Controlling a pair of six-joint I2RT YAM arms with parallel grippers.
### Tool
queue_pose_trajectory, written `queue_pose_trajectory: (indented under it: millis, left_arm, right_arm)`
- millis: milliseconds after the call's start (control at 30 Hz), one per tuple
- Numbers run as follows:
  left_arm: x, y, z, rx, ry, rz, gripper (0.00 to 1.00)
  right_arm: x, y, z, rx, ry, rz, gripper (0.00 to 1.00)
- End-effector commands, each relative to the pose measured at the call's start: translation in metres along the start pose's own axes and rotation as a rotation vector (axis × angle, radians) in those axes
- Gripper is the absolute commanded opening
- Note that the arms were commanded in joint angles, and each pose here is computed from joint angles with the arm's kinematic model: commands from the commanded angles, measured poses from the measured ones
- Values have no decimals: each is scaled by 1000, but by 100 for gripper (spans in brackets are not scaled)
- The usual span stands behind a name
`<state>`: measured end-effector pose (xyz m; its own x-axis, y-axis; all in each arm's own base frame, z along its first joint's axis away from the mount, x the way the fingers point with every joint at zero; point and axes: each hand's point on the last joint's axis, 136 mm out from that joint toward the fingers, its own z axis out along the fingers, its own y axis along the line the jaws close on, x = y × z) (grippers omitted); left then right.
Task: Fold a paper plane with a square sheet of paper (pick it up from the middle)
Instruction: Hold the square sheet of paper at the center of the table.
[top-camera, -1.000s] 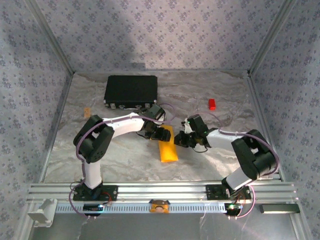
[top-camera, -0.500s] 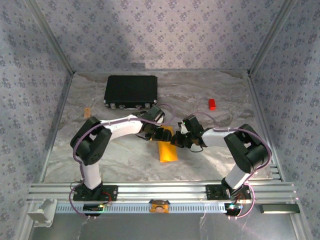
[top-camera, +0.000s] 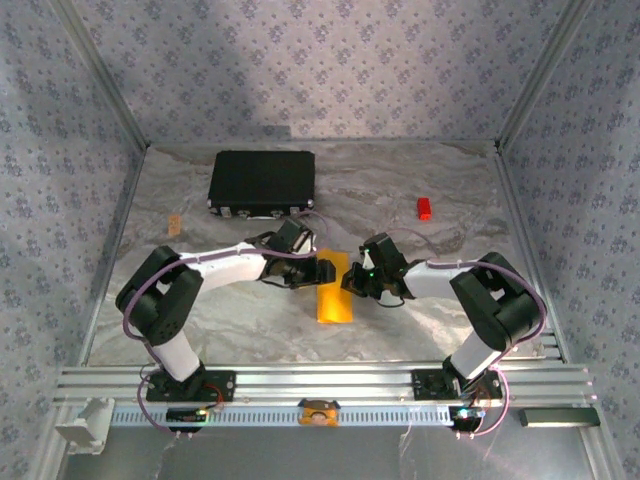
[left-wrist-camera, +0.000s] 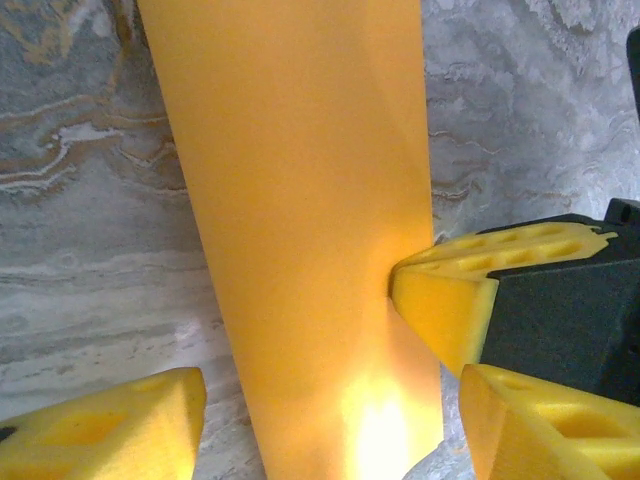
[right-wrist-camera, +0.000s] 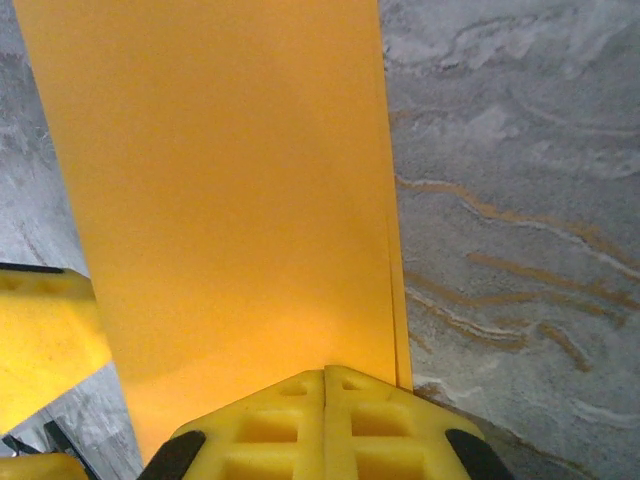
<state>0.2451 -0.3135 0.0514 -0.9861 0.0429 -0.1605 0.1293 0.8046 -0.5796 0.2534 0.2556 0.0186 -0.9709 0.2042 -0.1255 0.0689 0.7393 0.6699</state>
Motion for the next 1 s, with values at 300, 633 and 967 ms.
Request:
queue_pose_trajectory:
  millis: [300, 633, 967]
  left_arm:
    - [4, 12, 15, -25, 20, -26, 57]
    - [6, 19, 21, -56, 33, -18, 40]
    - [10, 35, 22, -133, 33, -17, 37]
  right_arm:
    - [15, -43, 3, 163, 22, 61, 6]
    - [4, -21, 0, 85, -17, 22, 12]
    - [-25, -34, -68, 267, -199, 1, 21]
